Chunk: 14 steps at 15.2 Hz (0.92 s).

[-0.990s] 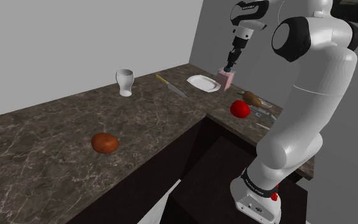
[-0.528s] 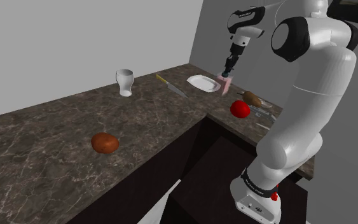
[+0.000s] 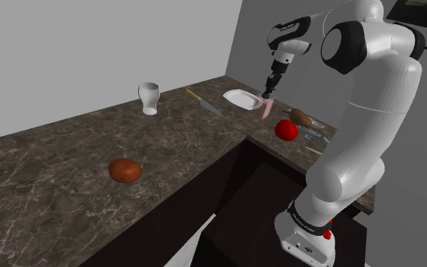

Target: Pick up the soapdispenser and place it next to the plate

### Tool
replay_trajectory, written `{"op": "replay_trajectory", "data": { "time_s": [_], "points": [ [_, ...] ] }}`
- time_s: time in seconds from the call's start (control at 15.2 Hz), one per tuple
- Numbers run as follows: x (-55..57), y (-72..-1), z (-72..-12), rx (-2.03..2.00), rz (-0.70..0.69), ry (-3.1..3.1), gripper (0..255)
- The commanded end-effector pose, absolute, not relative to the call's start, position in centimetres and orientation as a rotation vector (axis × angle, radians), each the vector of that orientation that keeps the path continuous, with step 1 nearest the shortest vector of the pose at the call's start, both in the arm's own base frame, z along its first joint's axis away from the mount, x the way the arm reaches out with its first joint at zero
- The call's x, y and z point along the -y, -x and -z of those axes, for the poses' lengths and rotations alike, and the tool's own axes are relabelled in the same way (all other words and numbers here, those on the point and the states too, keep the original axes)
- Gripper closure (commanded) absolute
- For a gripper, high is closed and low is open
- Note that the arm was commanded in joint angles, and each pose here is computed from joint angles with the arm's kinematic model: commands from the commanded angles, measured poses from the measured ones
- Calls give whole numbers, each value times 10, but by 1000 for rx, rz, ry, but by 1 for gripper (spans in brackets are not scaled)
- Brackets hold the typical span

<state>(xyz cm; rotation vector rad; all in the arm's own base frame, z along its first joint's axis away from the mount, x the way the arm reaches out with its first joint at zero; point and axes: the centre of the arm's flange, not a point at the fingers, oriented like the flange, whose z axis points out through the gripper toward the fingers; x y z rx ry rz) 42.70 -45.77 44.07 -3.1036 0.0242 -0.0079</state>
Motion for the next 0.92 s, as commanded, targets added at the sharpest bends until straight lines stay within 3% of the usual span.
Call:
{"op": "replay_trajectory", "data": {
  "time_s": [0.0,0.86],
  "points": [
    [458,-427,-429,-24,8,3104,255],
    [458,-427,-405,-24,8,3104,255]
  ]
}}
